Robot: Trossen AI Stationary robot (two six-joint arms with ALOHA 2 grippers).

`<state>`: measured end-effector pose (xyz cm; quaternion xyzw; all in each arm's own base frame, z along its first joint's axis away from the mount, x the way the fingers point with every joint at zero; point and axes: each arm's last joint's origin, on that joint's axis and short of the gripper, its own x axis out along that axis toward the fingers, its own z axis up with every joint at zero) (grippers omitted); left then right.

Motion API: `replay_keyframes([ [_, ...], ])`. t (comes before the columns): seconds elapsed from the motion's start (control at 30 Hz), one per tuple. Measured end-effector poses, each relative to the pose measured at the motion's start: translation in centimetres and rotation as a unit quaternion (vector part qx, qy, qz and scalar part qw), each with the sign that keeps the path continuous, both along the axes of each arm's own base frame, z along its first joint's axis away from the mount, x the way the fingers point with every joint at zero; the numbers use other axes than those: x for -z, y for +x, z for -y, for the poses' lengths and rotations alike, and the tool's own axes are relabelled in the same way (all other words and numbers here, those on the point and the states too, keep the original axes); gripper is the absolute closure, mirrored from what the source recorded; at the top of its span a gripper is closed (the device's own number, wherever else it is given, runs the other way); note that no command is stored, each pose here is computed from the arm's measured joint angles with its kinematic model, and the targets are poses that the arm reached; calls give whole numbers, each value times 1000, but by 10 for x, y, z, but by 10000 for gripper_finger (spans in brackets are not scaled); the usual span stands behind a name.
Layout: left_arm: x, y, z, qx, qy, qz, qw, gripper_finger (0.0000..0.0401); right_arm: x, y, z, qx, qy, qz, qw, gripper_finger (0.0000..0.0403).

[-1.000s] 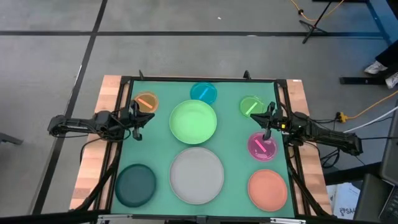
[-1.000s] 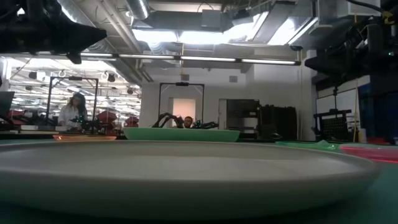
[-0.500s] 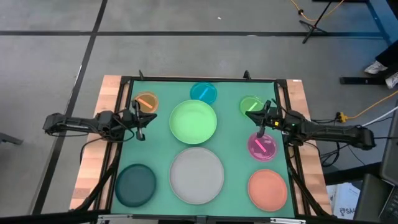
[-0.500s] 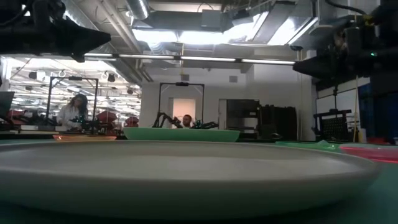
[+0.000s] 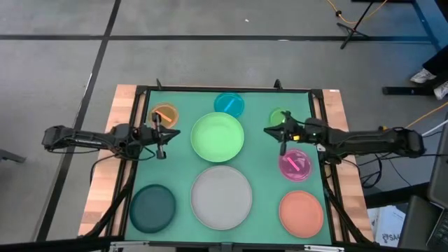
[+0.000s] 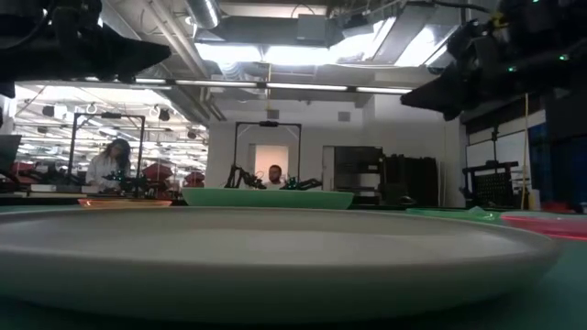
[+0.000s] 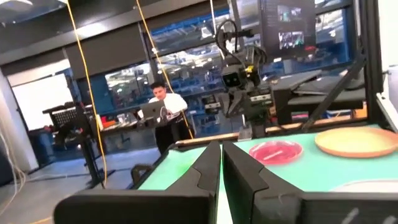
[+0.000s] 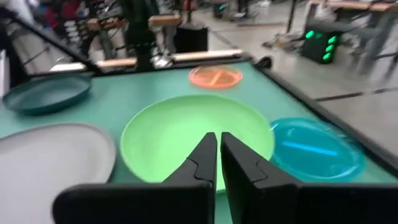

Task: Stack plastic plates
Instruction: Stack the green plate on the gray plate

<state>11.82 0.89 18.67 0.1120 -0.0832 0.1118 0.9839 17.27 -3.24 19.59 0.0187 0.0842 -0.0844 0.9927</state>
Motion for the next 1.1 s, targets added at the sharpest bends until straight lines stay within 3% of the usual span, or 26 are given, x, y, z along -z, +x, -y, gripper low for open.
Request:
replay_keyframes([
  [0.33,13,11,0,27,-22,-56,998,390,3,45,5,-56,22,-63,996,386],
  [0.7,20,17,0,29,-55,-80,995,390,13,87,-7,-103,2,-141,985,386],
  [0.9,20,17,-2,8,-88,-73,993,389,12,100,6,7,56,-155,986,373],
  [1.1,20,17,-2,-5,-95,-71,993,389,19,119,20,86,93,-215,968,277],
])
